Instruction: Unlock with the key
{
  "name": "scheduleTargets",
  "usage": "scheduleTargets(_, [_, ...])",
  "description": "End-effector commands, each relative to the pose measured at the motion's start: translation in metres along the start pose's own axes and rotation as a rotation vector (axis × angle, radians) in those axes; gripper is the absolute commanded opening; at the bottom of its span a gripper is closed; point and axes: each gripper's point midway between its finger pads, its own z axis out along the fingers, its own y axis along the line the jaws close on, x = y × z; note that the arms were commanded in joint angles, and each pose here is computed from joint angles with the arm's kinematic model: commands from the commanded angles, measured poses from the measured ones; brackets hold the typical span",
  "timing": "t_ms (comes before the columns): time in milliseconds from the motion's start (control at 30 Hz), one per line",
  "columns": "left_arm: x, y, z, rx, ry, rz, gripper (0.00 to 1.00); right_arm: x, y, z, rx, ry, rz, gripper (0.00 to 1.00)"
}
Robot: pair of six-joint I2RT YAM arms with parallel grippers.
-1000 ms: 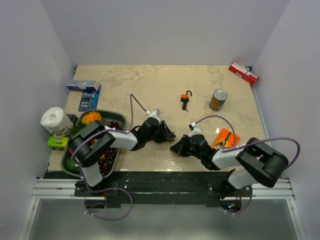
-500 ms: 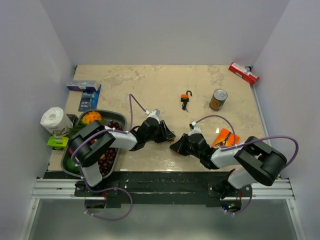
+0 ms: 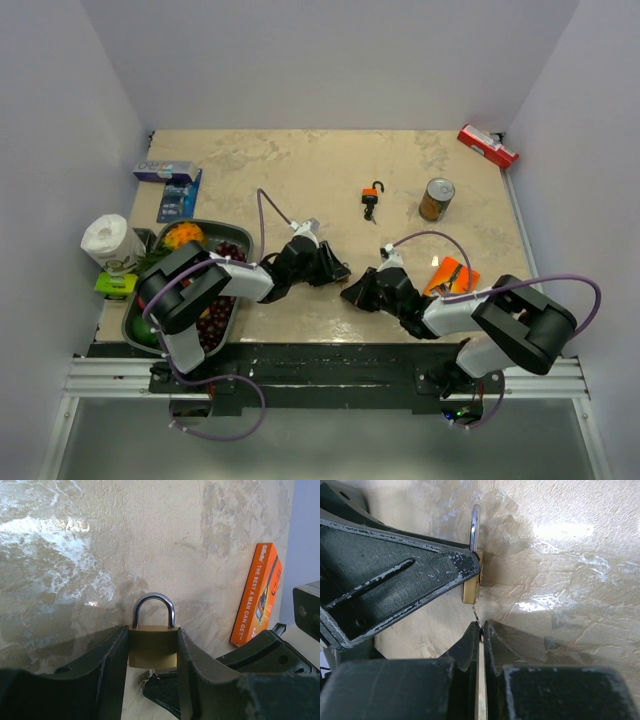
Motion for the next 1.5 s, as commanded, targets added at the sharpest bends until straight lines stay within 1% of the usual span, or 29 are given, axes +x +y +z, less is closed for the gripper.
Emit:
scheduleTargets(0, [-0.003, -0.007, -0.003, 0.030, -0.019, -0.007, 0.00, -0.021, -0.004, 0.002, 0.057, -0.096, 0.013, 0.00])
scheduleTargets(267, [-0.002, -0.007, -0.002, 0.038, -0.014, -0.014, 0.00, -0.023, -0.001, 0.004, 0.044, -0.109, 0.011, 0.00])
scheduleTargets(533, [0.003, -0.006, -0.001, 0.039, -0.003, -0.022, 0.00, -0.036, 0.007, 0.006, 0.019, -0.160, -0.018, 0.00])
scheduleTargets(800, [0.008, -0.005, 0.001, 0.010, -0.010, -0.004, 0.00, -0.046, 0.013, 0.009, 0.021, -0.197, -0.057, 0.00])
scheduleTargets(1000, [0.016, -0.002, 0.003, -0.016, 0.001, 0.023, 0.00, -0.048, 0.016, 0.009, 0.008, -0.213, -0.060, 0.00])
scheduleTargets(1067, [0.017, 0.001, 0.005, -0.036, -0.012, 0.031, 0.00, -0.049, 0.016, 0.009, 0.009, -0.220, -0.061, 0.00])
scheduleTargets(1467, [0.035, 0.005, 0.005, -0.071, -0.018, 0.032, 0.00, -0.062, 0.024, 0.000, -0.035, -0.300, -0.059, 0.00])
